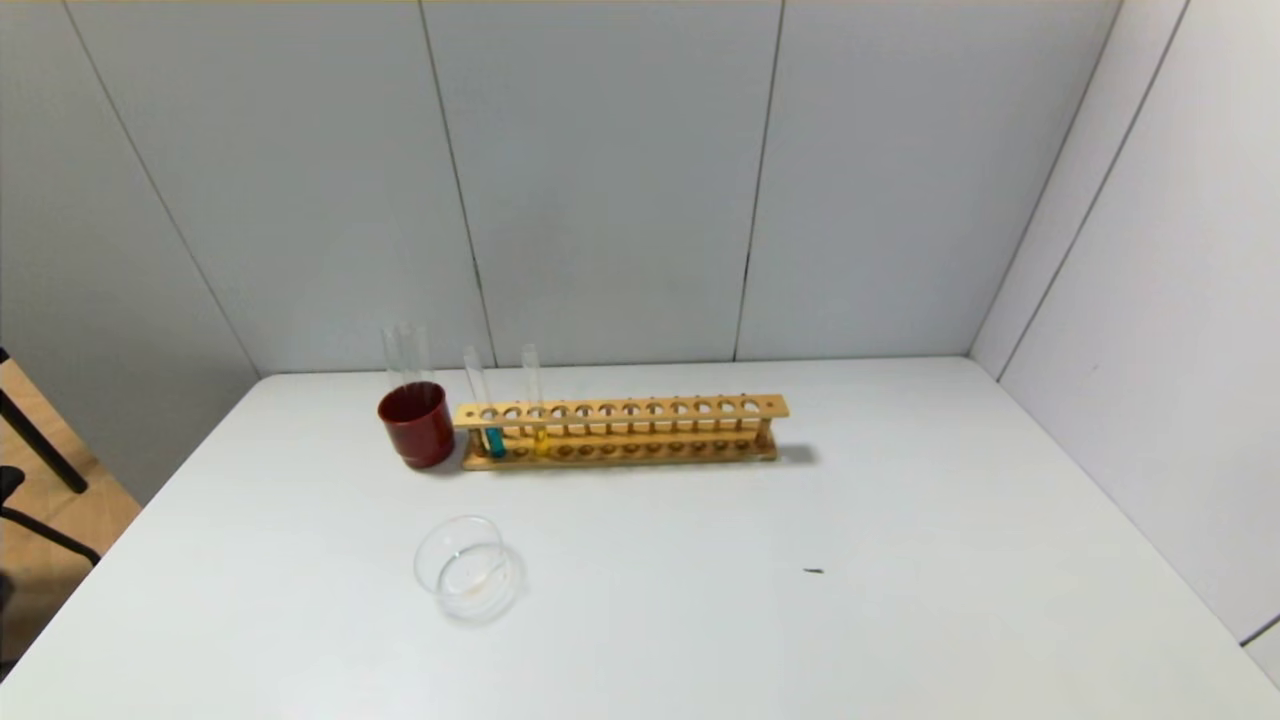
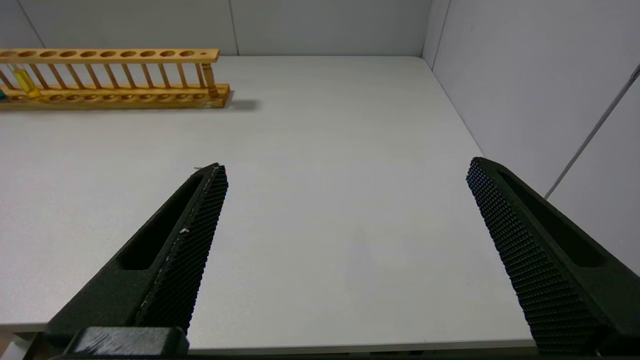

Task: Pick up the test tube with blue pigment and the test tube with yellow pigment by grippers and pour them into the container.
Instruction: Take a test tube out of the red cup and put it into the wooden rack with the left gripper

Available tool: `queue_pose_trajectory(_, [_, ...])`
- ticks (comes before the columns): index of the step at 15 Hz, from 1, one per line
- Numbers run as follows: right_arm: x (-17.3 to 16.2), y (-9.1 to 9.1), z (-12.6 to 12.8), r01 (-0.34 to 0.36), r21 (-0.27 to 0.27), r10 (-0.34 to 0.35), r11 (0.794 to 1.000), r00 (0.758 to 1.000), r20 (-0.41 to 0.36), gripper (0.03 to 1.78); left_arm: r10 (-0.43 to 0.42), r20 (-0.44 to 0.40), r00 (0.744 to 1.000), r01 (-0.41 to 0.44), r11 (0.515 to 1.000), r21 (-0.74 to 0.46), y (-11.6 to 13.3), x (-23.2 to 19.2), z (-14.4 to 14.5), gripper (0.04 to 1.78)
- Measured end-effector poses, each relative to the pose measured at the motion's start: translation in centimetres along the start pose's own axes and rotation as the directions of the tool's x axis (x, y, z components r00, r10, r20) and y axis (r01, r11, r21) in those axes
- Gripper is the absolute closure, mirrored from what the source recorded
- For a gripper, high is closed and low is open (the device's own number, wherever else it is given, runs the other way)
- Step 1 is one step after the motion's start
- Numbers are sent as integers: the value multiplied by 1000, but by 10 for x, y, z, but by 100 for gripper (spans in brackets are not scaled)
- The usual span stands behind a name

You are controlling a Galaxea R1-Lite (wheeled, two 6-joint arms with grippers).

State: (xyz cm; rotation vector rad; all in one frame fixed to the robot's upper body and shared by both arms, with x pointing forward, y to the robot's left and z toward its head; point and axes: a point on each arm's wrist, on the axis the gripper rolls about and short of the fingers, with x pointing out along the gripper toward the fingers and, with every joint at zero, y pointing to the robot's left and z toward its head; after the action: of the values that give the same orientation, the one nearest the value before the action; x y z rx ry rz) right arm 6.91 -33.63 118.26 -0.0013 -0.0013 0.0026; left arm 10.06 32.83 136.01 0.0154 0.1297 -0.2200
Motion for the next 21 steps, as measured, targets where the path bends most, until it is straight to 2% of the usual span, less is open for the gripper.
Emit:
queue_pose_trajectory(4, [0,0,0,0,0,0,1000,1000,0,6,-11,-118,993,6,999,-39,24,93,59,7])
queue_pose_trajectory(7, [0,0,0,0,0,0,1000,1000,0,6,-54,-185,981,40,996,-82,34,169,70,7])
queue_pose_trajectory(10, [0,0,0,0,0,0,1000,1000,0,6,-110,-213,971,90,991,-101,31,236,60,7])
queue_pose_trajectory(13, [0,0,0,1,0,-1,1000,1000,0,6,-135,-271,953,108,988,-112,29,281,43,7])
queue_pose_trajectory(17, [0,0,0,0,0,0,1000,1000,0,6,-141,-330,933,106,987,-122,31,326,16,7])
queue_pose_trajectory(21, [0,0,0,0,0,0,1000,1000,0,6,-155,-386,909,114,985,-127,23,348,-7,7])
